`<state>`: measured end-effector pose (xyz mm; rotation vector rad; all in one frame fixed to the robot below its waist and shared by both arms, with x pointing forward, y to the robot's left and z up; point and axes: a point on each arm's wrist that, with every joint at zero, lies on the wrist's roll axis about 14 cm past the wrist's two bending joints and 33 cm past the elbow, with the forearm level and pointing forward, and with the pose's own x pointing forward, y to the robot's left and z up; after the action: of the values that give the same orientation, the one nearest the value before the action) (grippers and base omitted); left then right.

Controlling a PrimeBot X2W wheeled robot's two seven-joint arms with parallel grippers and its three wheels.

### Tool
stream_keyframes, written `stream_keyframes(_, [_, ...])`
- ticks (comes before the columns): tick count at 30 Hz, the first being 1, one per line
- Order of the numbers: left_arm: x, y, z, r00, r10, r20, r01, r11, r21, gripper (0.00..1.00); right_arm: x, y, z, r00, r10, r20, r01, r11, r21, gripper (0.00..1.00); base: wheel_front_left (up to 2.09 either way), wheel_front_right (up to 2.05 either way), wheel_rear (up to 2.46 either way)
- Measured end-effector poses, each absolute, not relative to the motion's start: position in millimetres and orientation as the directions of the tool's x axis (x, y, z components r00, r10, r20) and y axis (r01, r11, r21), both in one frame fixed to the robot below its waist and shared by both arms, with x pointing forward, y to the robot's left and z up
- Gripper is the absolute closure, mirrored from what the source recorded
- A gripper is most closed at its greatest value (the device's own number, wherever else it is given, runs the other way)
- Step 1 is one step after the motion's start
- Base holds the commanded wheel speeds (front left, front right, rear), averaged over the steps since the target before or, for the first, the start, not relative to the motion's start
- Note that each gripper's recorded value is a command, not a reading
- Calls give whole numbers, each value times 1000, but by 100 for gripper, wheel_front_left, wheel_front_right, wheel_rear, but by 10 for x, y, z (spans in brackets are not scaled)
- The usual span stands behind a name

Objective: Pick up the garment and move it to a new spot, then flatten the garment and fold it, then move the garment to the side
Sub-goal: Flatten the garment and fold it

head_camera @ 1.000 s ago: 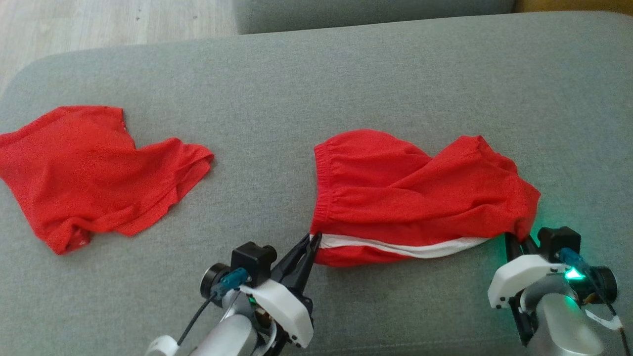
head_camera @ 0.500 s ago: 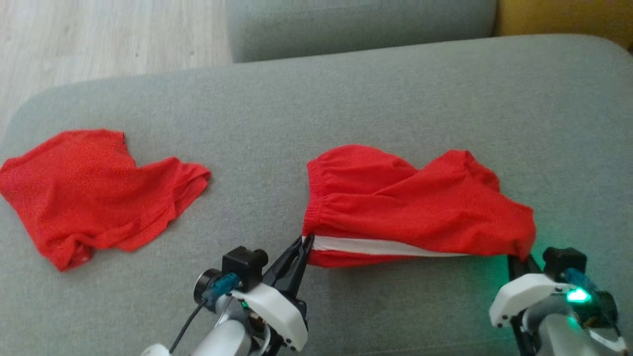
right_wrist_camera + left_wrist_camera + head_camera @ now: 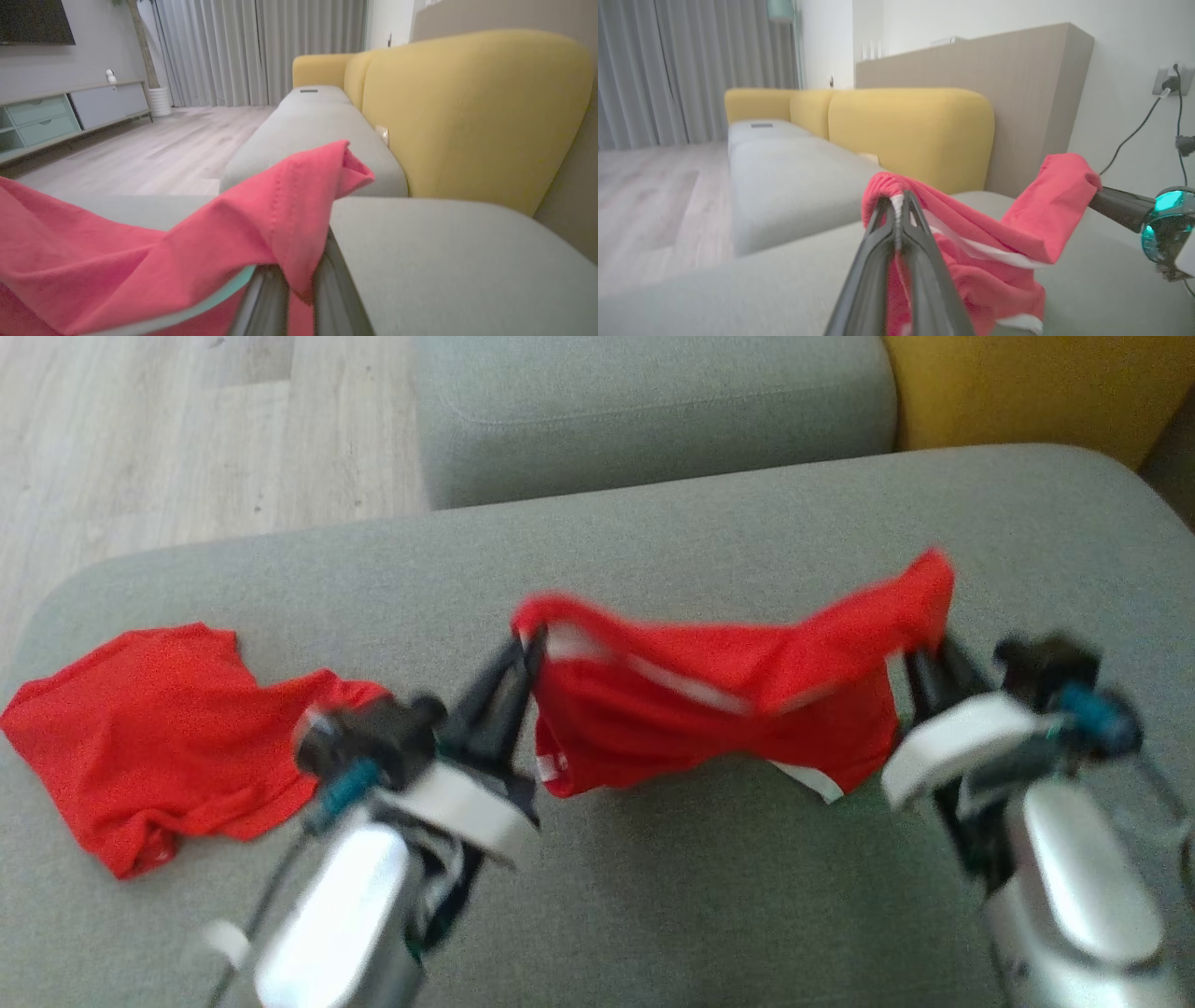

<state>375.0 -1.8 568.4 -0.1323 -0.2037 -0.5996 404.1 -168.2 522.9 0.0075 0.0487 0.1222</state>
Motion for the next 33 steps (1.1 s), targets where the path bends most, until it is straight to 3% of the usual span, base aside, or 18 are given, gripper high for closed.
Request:
stream_keyframes(8, [3995, 186, 6957, 689, -525, 500, 531, 835, 145, 100, 4301, -1544, 6772, 937, 224, 268, -202, 973, -107, 100, 0, 0, 0])
stream_keyframes(12, [3985, 313, 7351, 645, -503, 575, 491, 850, 192, 100, 4253, -1463, 7206, 903, 249, 350, -228, 969, -100, 100, 0, 0, 0])
stream_keyframes(19, [4015, 456, 7280, 669, -495, 555, 475, 859, 194, 100, 4270, -1434, 6940, 940, 267, 214, -279, 960, 27, 100, 0, 0, 0])
stream_keyframes(26, [4303, 485, 6844, 744, -514, 427, 497, 853, 159, 100, 4443, -1468, 6343, 963, 271, -3, -271, 961, 50, 100, 0, 0, 0])
stream_keyframes(30, [4673, 524, 6621, 777, -533, 336, 501, 846, 185, 100, 4783, -1548, 6182, 962, 257, -92, -254, 966, 40, 100, 0, 0, 0])
stream_keyframes(33, [5073, 487, 6754, 762, -553, 337, 500, 833, 237, 100, 5230, -1607, 6372, 969, 240, -64, -242, 970, -13, 100, 0, 0, 0])
